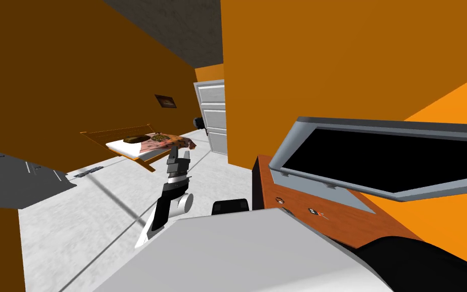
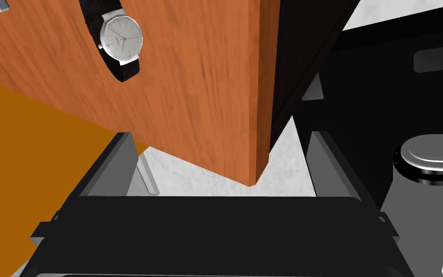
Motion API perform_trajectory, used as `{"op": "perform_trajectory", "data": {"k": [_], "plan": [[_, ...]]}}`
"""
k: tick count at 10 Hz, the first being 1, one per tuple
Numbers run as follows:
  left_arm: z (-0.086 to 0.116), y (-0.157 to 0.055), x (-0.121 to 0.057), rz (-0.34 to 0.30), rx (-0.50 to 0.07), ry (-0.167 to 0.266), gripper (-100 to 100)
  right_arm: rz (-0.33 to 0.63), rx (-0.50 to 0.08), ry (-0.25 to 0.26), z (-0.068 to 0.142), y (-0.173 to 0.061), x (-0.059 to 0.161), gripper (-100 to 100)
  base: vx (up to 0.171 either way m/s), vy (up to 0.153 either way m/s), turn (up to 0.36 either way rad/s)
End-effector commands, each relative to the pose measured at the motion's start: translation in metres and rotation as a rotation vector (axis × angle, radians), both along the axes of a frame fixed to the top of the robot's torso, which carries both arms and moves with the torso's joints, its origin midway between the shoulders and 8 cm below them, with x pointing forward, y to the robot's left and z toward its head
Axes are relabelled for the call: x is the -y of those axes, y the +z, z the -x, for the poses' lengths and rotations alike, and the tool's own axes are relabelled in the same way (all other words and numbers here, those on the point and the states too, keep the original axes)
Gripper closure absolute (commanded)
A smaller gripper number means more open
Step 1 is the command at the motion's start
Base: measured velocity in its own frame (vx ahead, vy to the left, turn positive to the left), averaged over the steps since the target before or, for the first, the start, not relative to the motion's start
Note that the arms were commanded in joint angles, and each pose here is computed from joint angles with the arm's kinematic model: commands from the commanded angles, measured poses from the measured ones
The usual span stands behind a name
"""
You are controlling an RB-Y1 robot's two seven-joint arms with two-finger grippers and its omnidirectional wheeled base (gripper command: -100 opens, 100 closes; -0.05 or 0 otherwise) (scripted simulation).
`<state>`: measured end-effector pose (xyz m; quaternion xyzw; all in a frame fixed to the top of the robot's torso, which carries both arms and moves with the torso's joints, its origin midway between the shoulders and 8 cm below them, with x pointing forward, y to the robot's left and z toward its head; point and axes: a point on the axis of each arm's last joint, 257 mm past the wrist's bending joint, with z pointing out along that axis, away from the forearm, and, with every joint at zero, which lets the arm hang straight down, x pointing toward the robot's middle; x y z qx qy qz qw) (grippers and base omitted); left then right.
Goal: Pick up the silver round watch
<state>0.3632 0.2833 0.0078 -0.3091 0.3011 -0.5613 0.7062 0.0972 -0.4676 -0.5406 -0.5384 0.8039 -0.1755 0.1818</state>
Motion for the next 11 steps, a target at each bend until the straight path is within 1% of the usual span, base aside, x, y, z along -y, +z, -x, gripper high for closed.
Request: {"op": "perform_trajectory", "data": {"k": [1, 4, 6, 9, 10, 11], "plan": [[0.000, 0.000, 0.000, 0.000, 0.000, 0.000, 0, 0.024, -0.025, 0.031, 0.007, -0.005, 0.005, -100, 0.045, -0.038, 0.065], [0.000, 0.000, 0.000, 0.000, 0.000, 0.000, 0, 0.109, -0.110, 0.146, 0.024, -0.008, 0.029, -100, 0.049, -0.045, 0.155], [0.000, 0.000, 0.000, 0.000, 0.000, 0.000, 0, 0.149, -0.149, 0.203, 0.030, -0.007, 0.041, -100, 0.041, -0.067, 0.158], [0.000, 0.000, 0.000, 0.000, 0.000, 0.000, 0, 0.191, -0.189, 0.269, 0.033, -0.006, 0.054, -100, 0.030, -0.067, 0.117], [0.000, 0.000, 0.000, 0.000, 0.000, 0.000, 0, 0.182, -0.180, 0.254, 0.033, -0.007, 0.051, -100, 0.009, -0.031, 0.036], [0.000, 0.000, 0.000, 0.000, 0.000, 0.000, 0, 0.184, -0.182, 0.257, 0.032, -0.006, 0.051, 0, 0.002, -0.006, -0.005]]}}
